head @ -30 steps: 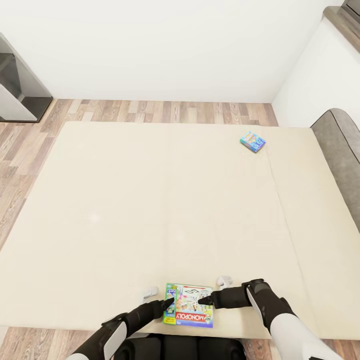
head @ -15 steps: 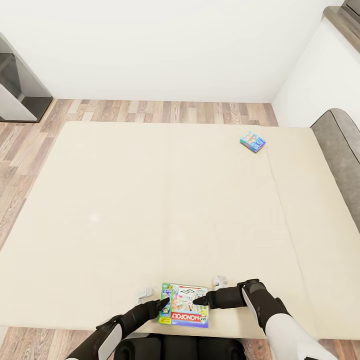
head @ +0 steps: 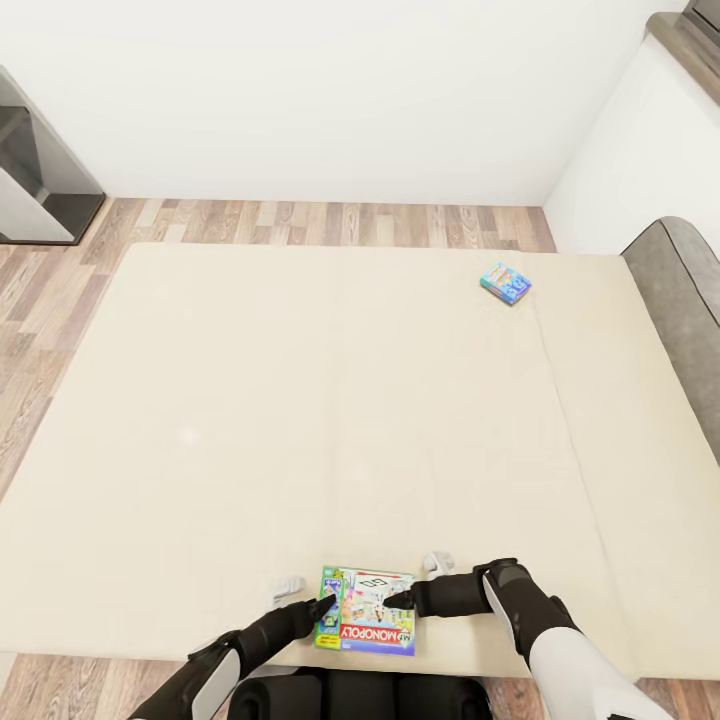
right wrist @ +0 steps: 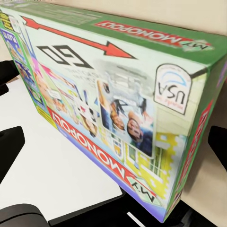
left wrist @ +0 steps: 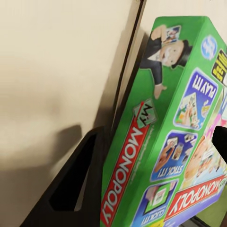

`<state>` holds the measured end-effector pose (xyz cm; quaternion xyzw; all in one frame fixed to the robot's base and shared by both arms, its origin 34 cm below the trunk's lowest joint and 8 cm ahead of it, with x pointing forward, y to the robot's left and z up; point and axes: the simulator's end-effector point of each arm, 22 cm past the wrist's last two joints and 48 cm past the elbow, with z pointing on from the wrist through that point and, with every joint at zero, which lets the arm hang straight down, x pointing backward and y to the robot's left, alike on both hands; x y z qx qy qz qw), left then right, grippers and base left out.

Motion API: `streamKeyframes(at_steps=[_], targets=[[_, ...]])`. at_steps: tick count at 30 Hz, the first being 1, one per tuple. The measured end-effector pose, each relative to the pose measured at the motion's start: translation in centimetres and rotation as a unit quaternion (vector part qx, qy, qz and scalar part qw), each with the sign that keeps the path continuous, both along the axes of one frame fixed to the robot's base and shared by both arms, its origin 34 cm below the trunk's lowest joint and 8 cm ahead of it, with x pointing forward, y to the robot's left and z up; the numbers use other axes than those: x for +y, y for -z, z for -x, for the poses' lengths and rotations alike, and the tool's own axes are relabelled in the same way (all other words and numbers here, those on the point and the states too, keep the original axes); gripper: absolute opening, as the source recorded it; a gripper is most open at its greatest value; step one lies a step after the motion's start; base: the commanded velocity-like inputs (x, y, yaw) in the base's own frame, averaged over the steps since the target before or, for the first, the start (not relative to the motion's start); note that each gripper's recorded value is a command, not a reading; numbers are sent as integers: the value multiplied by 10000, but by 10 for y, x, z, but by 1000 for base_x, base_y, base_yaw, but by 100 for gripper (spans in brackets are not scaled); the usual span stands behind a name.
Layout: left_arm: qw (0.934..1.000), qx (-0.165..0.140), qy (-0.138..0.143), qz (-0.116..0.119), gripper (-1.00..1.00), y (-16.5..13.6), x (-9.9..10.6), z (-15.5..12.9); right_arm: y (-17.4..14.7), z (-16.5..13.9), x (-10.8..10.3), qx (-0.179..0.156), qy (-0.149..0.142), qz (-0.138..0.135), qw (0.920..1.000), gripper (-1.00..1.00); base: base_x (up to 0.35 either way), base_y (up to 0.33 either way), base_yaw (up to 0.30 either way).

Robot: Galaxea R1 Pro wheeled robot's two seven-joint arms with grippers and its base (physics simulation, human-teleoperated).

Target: Put all the toys in the child's room - the three board games (two on the bed and one on the table), the two jigsaw puzzles on the table, and the tennis ball on the table - inside the toy box on the table in the child's room.

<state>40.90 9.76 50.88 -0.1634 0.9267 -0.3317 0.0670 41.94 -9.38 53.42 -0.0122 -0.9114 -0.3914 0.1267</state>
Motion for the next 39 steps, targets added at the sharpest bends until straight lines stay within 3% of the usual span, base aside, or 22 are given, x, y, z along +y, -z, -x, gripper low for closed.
streamKeyframes(at_steps=[24, 39], targets=[[10000, 98, 12, -13, 100, 2, -2, 4, 0, -1, -3, 8, 20, -10, 10000, 100, 0, 0, 0], [9999, 91, 52, 22, 100, 1, -3, 3, -9, -3, -1, -54, -20, -276, 9996, 100, 0, 0, 0]])
